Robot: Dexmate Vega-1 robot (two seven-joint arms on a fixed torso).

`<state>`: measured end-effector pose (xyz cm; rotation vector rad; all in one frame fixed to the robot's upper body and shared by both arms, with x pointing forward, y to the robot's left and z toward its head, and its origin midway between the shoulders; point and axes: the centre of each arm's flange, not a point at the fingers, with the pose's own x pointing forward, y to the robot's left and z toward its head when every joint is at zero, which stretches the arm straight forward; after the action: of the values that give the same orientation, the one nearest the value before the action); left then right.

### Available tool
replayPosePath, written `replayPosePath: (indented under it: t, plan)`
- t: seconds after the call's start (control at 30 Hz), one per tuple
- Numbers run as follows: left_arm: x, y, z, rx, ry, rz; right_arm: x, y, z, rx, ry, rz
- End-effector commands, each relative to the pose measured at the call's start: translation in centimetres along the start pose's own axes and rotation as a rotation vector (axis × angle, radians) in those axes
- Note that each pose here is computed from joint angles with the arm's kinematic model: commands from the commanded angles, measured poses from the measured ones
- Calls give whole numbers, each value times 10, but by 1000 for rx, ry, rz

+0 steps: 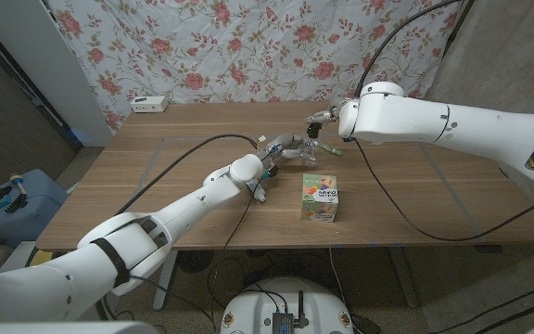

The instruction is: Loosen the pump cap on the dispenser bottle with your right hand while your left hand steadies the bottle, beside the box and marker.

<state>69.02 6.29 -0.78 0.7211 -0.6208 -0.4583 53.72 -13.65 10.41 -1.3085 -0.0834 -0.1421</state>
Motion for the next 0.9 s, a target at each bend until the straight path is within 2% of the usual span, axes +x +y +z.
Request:
replayPosePath:
  t: [0.03,0.9]
  plan:
    - [-1,-2,0,-1,-1,-2,-1,-1,-3,4,26,-13]
    - [-2,-1,0,-1,-1,-7,1,-2,-3,29,18,-16]
